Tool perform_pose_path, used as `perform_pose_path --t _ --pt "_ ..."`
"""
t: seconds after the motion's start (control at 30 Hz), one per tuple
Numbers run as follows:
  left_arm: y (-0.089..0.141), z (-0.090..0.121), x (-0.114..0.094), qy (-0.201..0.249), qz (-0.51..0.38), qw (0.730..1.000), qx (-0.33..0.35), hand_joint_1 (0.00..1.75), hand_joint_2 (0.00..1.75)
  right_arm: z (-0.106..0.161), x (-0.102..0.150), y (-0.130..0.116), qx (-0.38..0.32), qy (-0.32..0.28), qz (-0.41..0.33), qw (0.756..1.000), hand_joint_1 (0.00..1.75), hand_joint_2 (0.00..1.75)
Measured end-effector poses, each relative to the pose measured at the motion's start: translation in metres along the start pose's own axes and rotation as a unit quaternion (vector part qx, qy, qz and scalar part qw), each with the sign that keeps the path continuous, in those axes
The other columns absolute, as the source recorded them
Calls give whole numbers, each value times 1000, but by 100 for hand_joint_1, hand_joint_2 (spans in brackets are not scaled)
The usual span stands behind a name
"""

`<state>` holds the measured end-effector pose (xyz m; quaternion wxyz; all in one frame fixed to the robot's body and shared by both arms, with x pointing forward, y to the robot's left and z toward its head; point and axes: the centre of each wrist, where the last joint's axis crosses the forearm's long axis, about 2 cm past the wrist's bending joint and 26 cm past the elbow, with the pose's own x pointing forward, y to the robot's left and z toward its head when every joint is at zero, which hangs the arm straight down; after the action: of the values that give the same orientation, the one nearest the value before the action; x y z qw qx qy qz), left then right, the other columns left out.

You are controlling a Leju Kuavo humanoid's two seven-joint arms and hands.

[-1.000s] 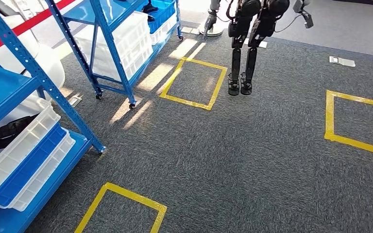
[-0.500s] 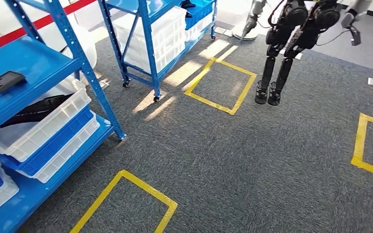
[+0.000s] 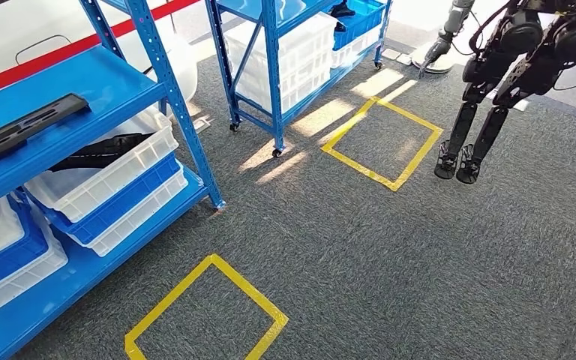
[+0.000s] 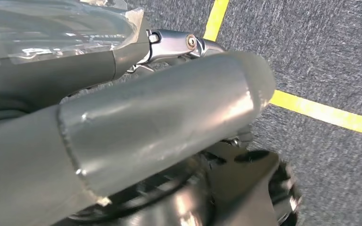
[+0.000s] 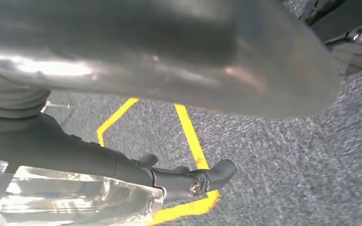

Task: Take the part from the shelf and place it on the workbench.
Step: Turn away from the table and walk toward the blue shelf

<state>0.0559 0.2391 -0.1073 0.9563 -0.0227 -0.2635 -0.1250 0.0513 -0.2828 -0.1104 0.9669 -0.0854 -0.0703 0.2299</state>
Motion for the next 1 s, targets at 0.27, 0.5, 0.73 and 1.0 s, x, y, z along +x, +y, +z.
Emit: perform_pose_path --t 0.27,0.5,0.73,1.0 --pt "1 -1 1 -2 -1 1000 1 0 0 0 1 2 3 -2 1 1000 0 0" --pt "0 -1 3 -4 0 1000 0 0 0 0 3 3 11 -6 8 1000 0 0" --pt "-2 -1 3 -3 1 1000 -3 0 0 0 -2 1 11 -2 10 1000 0 0" --pt "-1 0 0 0 2 1000 -1 0 0 0 2 1 16 -8 18 1000 0 0"
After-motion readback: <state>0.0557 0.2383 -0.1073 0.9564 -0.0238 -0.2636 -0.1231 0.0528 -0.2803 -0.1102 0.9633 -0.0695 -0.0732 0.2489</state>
